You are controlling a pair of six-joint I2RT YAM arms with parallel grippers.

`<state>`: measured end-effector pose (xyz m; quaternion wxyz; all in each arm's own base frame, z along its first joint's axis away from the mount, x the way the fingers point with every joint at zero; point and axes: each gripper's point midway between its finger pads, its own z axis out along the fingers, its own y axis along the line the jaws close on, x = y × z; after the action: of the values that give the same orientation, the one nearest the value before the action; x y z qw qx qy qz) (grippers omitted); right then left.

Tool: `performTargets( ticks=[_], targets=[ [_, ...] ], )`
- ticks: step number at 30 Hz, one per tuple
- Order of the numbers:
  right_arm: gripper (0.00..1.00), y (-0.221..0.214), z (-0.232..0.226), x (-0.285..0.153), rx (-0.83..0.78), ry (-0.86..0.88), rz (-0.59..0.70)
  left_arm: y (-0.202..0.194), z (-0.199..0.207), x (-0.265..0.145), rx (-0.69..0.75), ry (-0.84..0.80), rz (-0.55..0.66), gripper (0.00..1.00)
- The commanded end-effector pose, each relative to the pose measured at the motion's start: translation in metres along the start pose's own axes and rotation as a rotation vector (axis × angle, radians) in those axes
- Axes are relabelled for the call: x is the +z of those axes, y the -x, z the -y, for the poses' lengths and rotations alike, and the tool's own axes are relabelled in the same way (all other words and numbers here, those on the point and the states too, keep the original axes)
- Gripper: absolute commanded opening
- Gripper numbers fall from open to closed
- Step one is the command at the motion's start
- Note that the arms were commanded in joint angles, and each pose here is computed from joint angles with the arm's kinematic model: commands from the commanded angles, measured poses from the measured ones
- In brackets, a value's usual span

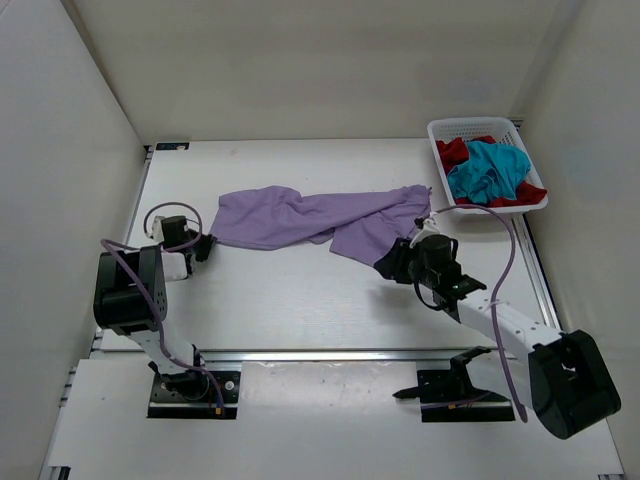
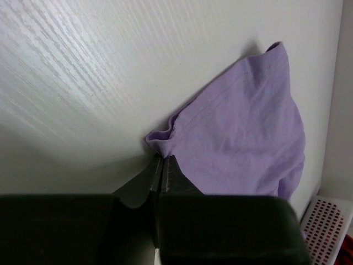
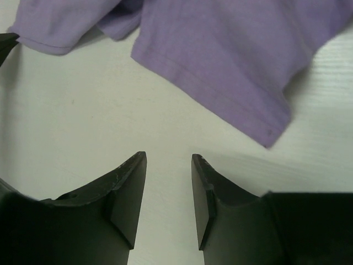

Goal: Fold and stack the t-shirts
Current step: Flatten out the tshirt

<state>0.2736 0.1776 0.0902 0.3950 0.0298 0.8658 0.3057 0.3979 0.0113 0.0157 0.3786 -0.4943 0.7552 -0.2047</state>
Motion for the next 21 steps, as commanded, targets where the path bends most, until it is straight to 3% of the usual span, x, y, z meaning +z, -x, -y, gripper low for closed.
performTargets(
  ticks=[1, 3, 9, 21],
  targets=[
    [0.37, 0.004, 0.017, -0.008, 0.029, -0.066, 0.047, 0.008, -0.006, 0.002, -0.001, 0.031, 0.024, 0.06],
    [0.38, -0.007, 0.041, -0.014, 0.082, -0.141, 0.035, 0.006, -0.007, 0.0, 0.006, 0.032, 0.019, 0.0],
    [0.41, -0.012, 0.085, -0.024, 0.167, -0.267, 0.048, 0.0, 0.024, -0.025, 0.075, -0.07, 0.045, 0.0],
    [0.43, -0.014, 0.093, 0.01, 0.128, -0.32, -0.038, -0.033, 0.025, -0.076, 0.184, -0.173, 0.06, 0.0]
  ],
)
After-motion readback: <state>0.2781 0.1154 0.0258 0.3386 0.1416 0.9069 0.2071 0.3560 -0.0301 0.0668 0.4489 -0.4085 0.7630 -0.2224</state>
